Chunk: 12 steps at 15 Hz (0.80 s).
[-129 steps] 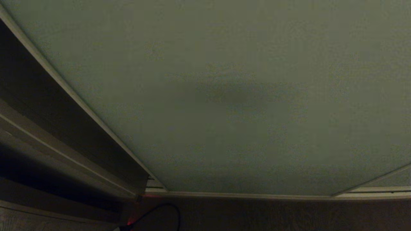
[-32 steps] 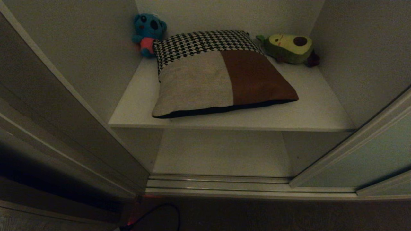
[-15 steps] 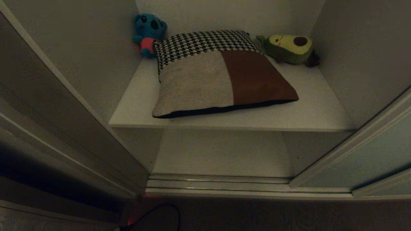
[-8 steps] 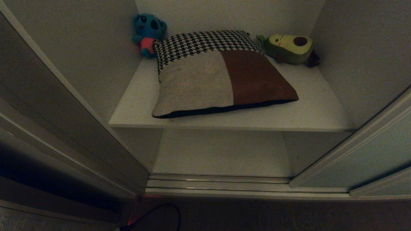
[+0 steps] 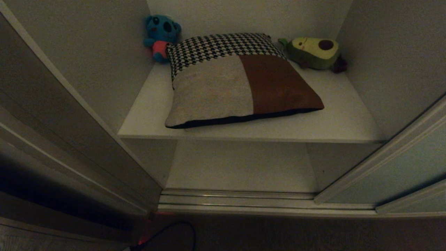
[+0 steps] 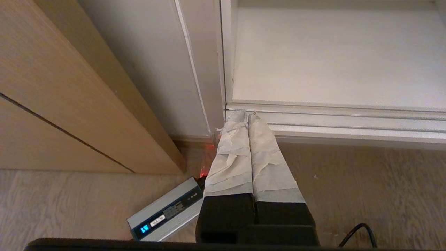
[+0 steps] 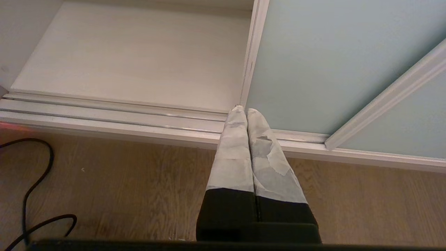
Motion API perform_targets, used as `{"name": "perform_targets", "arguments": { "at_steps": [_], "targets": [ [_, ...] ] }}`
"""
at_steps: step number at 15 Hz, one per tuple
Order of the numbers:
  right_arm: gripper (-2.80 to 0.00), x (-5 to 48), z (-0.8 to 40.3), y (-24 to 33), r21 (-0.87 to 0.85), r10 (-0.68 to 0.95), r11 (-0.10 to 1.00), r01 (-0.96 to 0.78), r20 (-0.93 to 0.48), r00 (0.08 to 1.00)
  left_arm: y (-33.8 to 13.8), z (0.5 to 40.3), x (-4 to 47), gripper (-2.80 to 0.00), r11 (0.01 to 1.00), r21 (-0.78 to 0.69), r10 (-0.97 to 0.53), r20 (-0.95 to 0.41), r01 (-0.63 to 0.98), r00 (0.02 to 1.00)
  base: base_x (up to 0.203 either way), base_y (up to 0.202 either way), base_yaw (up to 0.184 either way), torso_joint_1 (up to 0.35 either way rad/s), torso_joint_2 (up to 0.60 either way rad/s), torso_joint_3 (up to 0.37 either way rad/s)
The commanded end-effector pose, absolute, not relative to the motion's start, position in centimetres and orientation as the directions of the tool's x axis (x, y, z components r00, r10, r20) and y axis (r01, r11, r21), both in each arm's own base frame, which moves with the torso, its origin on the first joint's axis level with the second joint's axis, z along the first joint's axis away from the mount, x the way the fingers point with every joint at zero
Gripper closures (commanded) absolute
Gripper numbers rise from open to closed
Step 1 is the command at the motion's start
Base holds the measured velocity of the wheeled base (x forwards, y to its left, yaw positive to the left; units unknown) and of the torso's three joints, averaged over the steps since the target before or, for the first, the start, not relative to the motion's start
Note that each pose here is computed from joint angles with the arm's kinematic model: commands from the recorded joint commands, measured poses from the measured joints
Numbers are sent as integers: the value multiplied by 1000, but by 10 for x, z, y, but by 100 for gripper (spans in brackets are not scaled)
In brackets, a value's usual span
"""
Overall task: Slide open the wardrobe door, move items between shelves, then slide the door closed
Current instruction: Place the pillow on the lower shelf
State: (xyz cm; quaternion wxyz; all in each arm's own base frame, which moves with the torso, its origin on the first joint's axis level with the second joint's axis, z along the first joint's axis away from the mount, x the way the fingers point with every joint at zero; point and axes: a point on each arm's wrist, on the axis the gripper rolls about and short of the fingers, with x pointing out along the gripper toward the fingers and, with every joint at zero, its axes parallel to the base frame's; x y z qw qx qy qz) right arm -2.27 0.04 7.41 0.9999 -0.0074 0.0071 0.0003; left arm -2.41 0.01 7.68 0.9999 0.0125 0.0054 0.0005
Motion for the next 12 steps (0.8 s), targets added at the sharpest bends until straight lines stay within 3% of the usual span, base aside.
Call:
{"name": "perform_targets", "arguments": {
  "at_steps": [1, 12],
  "targets": [
    [0, -22, 73, 0, -15, 1, 1000, -2, -19, 1000, 0, 77, -24, 0, 1000, 25, 2, -14, -1, 1000, 0, 0, 0, 0, 0, 0],
    [0, -22, 73, 0, -15, 1, 1000, -2, -18, 1000, 0, 77, -24, 0, 1000, 25, 0, -14, 0, 1000, 0, 0, 0, 0, 0, 0]
  ]
}}
